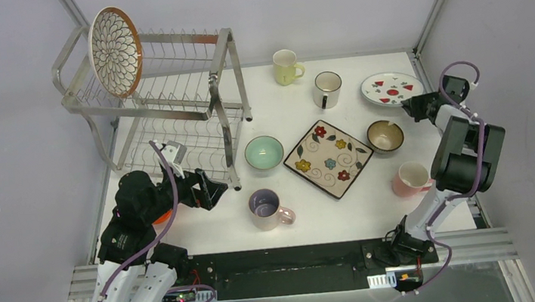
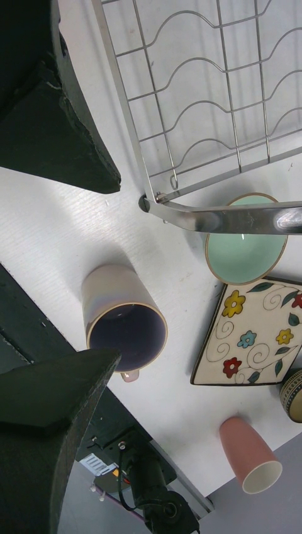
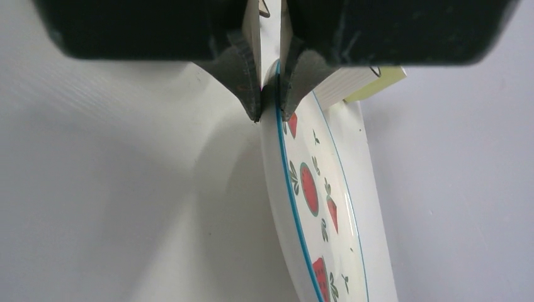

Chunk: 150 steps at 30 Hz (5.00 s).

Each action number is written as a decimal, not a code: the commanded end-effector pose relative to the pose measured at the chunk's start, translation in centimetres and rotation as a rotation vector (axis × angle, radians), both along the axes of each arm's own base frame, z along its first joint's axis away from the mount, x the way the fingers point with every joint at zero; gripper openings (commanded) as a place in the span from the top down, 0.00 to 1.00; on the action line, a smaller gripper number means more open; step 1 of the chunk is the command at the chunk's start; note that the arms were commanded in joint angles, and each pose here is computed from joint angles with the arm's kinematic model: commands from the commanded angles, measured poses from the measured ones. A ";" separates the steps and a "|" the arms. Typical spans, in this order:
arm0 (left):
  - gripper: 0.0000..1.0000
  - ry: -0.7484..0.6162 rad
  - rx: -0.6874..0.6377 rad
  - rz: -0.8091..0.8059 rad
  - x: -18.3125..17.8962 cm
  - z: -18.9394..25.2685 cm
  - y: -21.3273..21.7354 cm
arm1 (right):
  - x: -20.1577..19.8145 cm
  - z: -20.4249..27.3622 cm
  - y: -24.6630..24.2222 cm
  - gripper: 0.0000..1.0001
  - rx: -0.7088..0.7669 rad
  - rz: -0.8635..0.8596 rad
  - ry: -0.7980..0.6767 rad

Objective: Load the mixed dishes into the dish rack
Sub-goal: Pick up the plate from the corner of the board.

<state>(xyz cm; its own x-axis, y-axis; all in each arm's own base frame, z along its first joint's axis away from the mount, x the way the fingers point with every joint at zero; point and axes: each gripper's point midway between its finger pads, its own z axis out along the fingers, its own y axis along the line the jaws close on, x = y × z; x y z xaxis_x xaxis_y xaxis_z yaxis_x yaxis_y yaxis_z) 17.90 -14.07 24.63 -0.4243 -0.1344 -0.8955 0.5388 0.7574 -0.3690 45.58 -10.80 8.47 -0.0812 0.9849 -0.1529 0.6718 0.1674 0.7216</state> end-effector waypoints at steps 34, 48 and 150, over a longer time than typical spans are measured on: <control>0.05 -0.124 -0.137 -0.130 -2.2 11.0 -1.9 | -11.6 20.1 9.9 1.00 -0.056 0.231 -0.470; 0.05 -0.094 -0.285 -0.140 -0.9 20.3 -3.3 | -17.3 19.9 18.1 1.00 0.017 0.498 -0.509; 1.00 0.298 -0.297 -0.247 10.2 16.3 -23.0 | -26.5 22.1 22.3 0.79 0.016 0.616 -0.739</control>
